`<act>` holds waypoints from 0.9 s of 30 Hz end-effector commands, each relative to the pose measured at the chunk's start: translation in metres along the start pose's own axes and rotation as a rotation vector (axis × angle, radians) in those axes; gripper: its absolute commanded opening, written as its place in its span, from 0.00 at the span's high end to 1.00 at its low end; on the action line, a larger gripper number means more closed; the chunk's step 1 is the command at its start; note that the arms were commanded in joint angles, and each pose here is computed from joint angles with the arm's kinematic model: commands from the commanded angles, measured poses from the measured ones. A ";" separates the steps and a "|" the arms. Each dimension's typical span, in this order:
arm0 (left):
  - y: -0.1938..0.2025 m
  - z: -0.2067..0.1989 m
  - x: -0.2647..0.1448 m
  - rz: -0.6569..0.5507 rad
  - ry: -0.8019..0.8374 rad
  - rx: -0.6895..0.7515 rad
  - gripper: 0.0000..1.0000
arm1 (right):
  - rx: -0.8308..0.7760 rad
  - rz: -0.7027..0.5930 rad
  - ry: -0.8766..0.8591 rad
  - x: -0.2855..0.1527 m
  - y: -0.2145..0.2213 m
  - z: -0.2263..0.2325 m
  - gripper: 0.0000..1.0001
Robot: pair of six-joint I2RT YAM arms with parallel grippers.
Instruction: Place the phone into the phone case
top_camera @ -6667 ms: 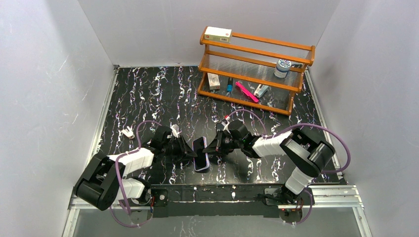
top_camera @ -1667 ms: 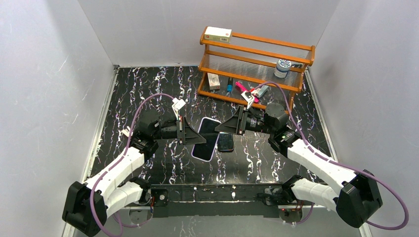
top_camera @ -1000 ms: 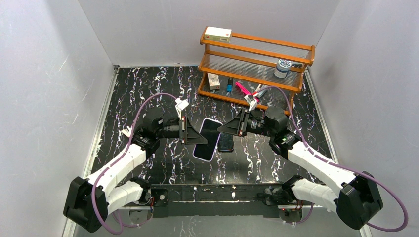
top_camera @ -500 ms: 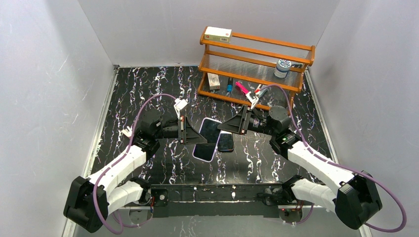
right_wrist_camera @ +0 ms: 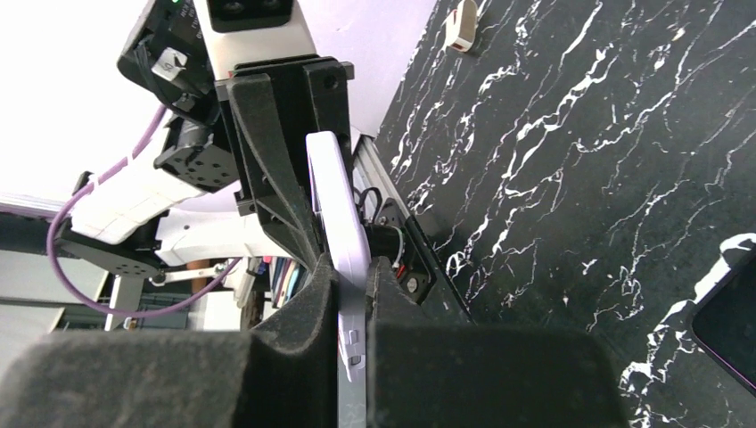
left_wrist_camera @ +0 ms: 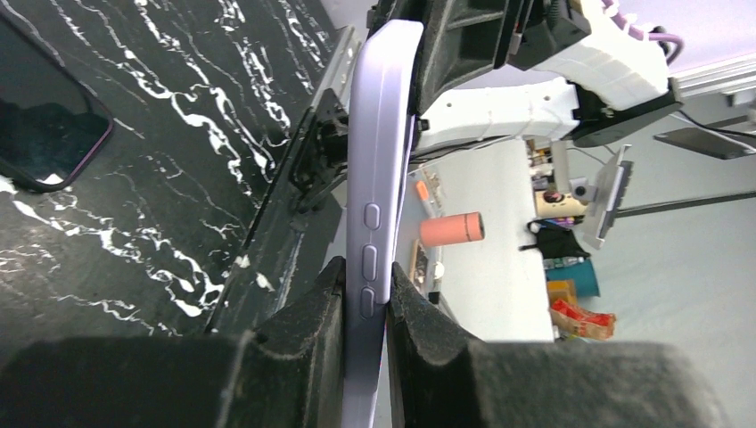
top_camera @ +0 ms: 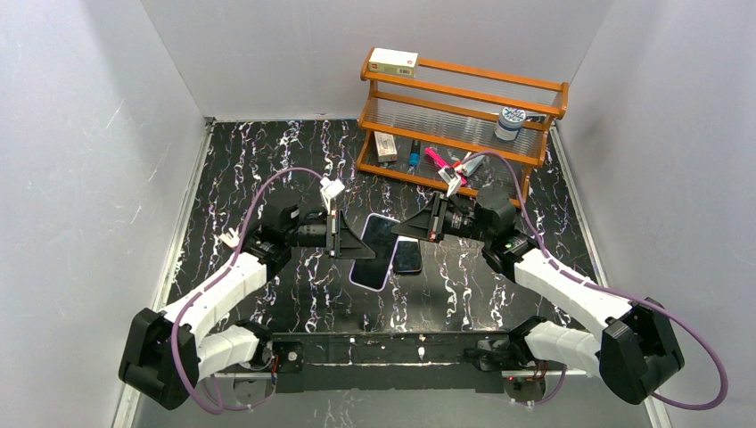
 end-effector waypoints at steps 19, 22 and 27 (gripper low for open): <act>-0.047 -0.014 0.004 -0.306 0.006 -0.089 1.00 | 0.153 0.033 -0.031 0.004 0.014 -0.012 0.31; -0.049 -0.013 0.004 -0.326 0.010 -0.094 1.00 | 0.165 0.058 -0.049 0.008 0.019 -0.012 0.31; -0.048 -0.005 0.004 -0.345 -0.009 -0.111 1.00 | 0.192 0.064 -0.073 0.012 0.024 -0.015 0.40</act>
Point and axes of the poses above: each gripper's point midway between its finger pads, its own x axis out along the fingers, its own z axis along the line the jaws close on, y = z × x, the point moved 4 cm from there along -x, back along the fingers, and after that the axes turned 5 degrees about -x, right-handed, at the moved point
